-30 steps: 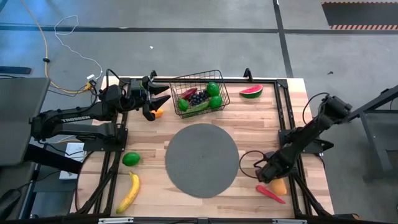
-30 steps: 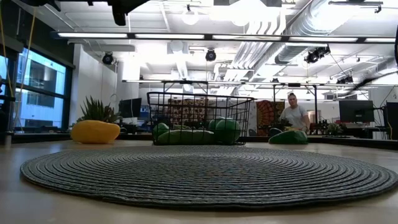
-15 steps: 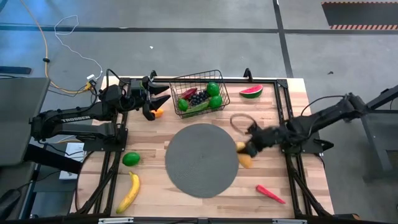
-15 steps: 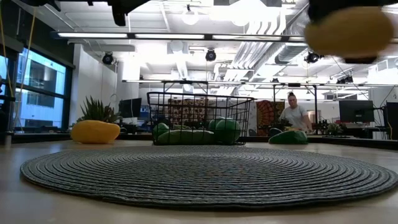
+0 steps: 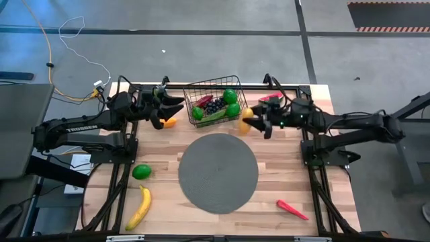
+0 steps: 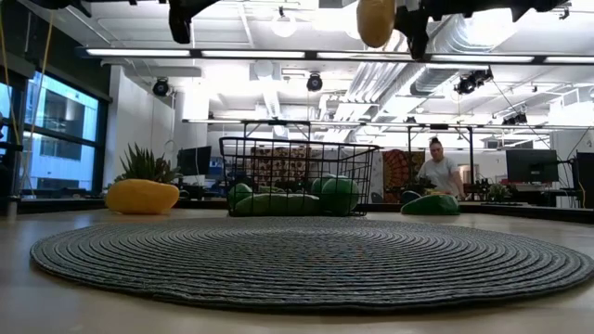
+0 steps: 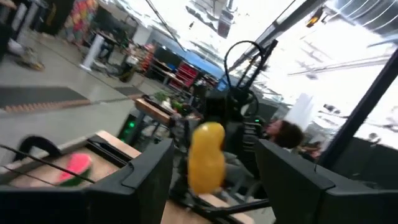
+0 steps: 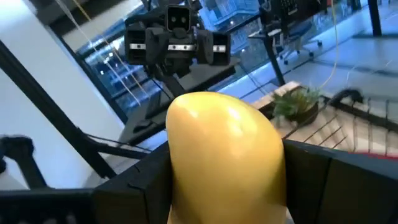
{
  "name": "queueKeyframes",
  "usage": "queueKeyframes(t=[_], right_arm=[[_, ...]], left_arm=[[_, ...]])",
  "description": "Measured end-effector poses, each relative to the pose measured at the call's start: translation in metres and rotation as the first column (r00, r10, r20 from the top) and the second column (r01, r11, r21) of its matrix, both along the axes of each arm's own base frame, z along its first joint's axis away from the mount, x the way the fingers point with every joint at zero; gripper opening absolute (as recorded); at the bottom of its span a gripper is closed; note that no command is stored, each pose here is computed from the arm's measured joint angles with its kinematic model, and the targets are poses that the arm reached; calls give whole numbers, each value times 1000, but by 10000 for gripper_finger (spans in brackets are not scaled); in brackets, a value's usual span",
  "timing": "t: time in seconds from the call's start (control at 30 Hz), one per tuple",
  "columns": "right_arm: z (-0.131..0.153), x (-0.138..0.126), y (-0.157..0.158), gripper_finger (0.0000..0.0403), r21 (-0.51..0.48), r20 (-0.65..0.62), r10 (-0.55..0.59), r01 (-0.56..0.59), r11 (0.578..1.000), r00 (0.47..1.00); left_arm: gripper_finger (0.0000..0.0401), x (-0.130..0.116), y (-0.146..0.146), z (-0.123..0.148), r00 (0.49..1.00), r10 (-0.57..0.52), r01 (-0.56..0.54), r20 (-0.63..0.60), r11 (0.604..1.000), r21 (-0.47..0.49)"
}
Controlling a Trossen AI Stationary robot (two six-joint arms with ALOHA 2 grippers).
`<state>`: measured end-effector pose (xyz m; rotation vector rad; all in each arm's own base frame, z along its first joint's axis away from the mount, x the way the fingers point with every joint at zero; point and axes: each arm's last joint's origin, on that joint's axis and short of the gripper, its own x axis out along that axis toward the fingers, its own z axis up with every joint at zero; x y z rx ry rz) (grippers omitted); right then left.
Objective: Build produce basket
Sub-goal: Put the bottom yellow mango into the black wire basket
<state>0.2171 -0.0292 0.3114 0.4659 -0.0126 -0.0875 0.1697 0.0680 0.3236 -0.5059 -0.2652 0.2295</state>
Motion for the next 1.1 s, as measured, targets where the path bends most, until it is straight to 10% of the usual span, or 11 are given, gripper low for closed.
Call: queueKeyframes(t=[1.1], right_arm=[[23,-1,-11,214,-100,-136,-27,14,995,990]], left_arm=[[216,3,-9,1,999,-8,14,-39,987,160]])
